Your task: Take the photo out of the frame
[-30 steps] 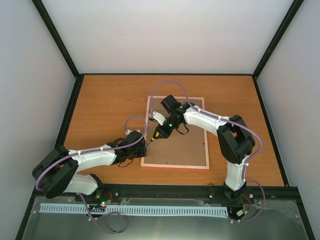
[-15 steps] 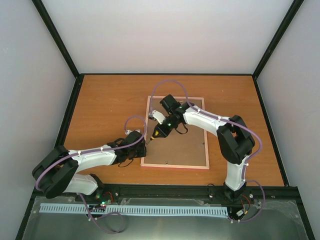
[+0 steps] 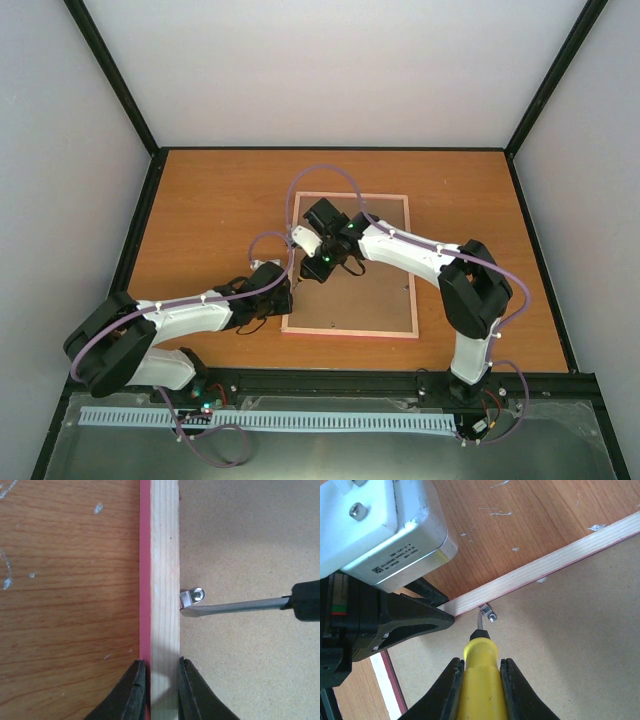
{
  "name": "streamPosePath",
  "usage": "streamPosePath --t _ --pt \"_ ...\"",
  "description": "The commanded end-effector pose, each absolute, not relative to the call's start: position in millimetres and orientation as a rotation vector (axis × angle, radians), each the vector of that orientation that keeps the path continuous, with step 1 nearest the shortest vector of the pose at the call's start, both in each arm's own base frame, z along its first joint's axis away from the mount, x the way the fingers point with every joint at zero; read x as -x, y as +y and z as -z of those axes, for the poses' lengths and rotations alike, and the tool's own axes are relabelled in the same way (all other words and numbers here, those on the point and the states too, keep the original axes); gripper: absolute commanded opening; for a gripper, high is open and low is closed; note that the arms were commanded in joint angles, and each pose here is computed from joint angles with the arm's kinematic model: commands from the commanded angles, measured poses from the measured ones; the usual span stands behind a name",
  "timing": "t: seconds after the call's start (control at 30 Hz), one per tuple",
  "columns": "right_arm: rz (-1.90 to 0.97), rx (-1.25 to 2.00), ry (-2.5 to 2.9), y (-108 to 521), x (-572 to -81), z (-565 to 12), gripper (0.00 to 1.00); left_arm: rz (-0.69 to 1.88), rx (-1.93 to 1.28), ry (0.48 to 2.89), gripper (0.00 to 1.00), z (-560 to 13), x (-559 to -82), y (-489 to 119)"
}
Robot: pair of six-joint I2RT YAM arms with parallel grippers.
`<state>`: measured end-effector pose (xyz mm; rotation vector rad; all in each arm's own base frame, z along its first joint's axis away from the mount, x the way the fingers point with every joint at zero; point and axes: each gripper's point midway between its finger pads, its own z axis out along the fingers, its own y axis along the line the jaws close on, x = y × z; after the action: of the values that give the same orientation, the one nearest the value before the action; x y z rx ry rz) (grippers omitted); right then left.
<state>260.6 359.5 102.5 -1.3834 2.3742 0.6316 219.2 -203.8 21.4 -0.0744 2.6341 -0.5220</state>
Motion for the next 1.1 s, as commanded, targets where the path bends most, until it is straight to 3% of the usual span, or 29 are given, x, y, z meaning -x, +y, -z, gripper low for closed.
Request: streamPosePath --t 0.0,0.47,0.77,0.83,0.87,0.93,0.97,1.07 --pt "-0.3 1.26 2.4 332 -304 -93 0.03 0.478 0.092 2.733 0.01 -1 -199 -192" --pt "-0.007 1.136 2.316 308 -333 -123 0.03 0.469 0.101 2.738 0.01 3 -197 -190" --pt "-0.152 1.162 2.3 292 -310 -154 0.03 0.511 0.103 2.687 0.03 -25 -207 -198" --pt "-0.223 1.145 2.304 277 -308 -161 0.03 0.532 0.097 2.642 0.11 -44 -214 -202" --pt "-0.235 1.124 2.31 267 -309 -164 0.03 0.531 0.096 2.62 0.2 -52 -219 -204" --pt "-0.29 1.098 2.31 251 -308 -170 0.03 0.505 0.09 2.581 0.55 -65 -229 -204" --pt "-0.304 1.079 2.305 243 -308 -174 0.03 0.489 0.086 2.566 0.63 -69 -236 -203" --pt "-0.331 1.041 2.289 224 -307 -181 0.03 0.455 0.118 2.566 0.67 -70 -261 -196"
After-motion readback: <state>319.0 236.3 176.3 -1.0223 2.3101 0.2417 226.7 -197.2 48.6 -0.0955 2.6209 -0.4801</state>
